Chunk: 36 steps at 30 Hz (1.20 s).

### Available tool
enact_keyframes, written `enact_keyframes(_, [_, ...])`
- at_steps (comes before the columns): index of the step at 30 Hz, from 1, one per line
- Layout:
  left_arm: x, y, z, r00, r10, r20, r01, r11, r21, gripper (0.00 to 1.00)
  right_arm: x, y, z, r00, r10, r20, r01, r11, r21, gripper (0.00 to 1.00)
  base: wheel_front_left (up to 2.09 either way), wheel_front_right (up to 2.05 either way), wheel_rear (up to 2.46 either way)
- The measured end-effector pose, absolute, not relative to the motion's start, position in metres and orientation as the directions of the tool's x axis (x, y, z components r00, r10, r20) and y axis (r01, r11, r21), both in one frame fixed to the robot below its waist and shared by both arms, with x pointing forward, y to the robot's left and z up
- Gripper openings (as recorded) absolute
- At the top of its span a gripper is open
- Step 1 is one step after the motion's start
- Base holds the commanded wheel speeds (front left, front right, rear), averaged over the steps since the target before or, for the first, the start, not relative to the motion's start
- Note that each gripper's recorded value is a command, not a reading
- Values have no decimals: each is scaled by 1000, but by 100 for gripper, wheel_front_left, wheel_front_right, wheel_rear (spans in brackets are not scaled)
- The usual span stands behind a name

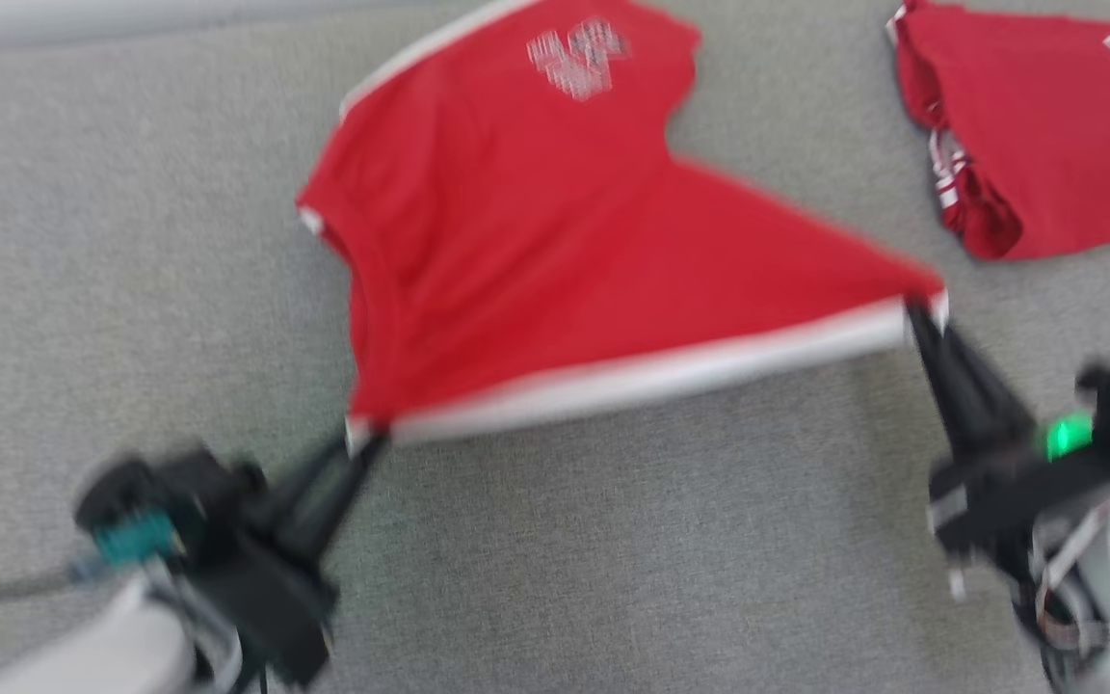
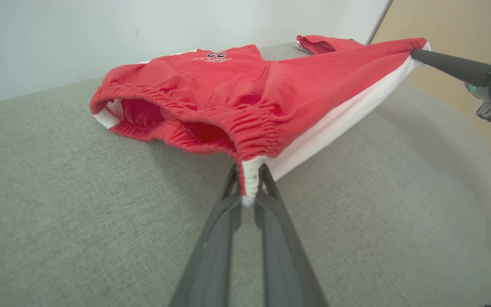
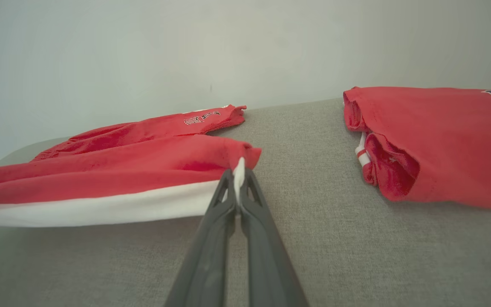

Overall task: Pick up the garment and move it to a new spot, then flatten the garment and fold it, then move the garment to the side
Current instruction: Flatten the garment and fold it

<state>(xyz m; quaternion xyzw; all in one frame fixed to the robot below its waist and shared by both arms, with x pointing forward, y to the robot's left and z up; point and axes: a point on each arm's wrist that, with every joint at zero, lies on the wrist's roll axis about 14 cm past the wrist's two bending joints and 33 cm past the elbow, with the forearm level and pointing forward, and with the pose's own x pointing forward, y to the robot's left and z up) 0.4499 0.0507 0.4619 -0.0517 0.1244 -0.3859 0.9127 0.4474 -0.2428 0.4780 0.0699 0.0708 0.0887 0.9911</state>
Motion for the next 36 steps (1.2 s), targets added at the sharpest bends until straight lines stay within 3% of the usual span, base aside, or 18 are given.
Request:
enact_keyframes(4, [413, 52, 444, 642, -725, -252, 702, 687, -188, 0, 403, -244, 462, 971, 144, -190, -109, 977, 185, 0, 0, 0, 0])
enact_keyframes(13, [363, 68, 428, 681, -666, -306, 621, 746, -241, 0, 306, -210, 426, 922, 121, -367, -6, 954, 299, 0, 0, 0, 0])
enact_keyframes(19, [330, 88, 418, 694, -628, -353, 580, 778, -244, 0, 263, -193, 417, 888, 132, -440, 35, 935, 353, 0, 0, 0, 0])
enact_keyframes(29, [318, 72, 438, 711, -654, -259, 596, 756, -271, 0, 298, -215, 452, 940, 82, -332, 44, 934, 356, 0, 0, 0, 0])
enact_keyframes(36, [326, 59, 464, 730, -666, -150, 616, 738, -276, 0, 342, -216, 481, 958, 133, -253, -53, 952, 300, 0, 0, 0, 0])
